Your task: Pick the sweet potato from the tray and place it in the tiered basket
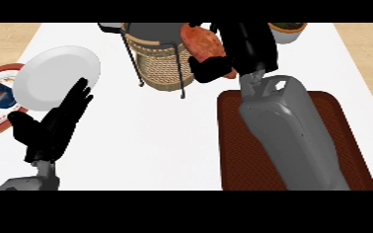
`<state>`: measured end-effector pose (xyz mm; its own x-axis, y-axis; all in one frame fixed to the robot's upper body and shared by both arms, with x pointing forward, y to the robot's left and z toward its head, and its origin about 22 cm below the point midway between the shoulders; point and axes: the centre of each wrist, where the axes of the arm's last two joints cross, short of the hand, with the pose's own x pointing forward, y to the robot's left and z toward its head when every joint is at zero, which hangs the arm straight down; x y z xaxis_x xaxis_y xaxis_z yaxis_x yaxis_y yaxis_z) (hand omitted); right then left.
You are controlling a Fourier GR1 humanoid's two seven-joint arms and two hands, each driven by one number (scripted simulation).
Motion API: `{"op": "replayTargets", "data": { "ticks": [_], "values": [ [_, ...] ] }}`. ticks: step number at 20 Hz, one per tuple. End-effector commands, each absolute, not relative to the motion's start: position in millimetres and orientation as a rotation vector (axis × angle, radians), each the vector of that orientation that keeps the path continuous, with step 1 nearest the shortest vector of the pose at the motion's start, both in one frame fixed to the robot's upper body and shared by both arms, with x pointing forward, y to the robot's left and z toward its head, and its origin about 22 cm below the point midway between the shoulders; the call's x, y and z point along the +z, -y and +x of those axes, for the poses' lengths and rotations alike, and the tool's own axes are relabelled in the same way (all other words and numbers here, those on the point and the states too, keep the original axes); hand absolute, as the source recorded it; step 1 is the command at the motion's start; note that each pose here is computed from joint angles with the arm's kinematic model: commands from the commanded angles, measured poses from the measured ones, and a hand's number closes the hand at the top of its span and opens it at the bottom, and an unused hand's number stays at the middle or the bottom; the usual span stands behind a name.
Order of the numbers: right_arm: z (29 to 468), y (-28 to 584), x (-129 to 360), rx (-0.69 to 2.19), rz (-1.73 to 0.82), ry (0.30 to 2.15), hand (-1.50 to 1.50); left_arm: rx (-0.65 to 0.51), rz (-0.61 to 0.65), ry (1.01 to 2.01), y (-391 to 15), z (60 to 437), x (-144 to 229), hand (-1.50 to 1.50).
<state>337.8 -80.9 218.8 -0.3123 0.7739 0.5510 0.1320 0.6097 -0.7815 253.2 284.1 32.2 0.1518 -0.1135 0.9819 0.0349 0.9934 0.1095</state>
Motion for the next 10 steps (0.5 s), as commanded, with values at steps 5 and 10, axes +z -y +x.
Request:
{"op": "replayTargets", "data": {
  "ticks": [5,10],
  "values": [
    [374,31,214,0.768,-0.729,1.751,1.5,-0.098,0.078,1.418,-296,279,40,0.0],
    [390,13,210,0.773,-0.753,1.66,1.5,-0.127,0.058,1.419,-289,260,48,0.0]
  ]
}}
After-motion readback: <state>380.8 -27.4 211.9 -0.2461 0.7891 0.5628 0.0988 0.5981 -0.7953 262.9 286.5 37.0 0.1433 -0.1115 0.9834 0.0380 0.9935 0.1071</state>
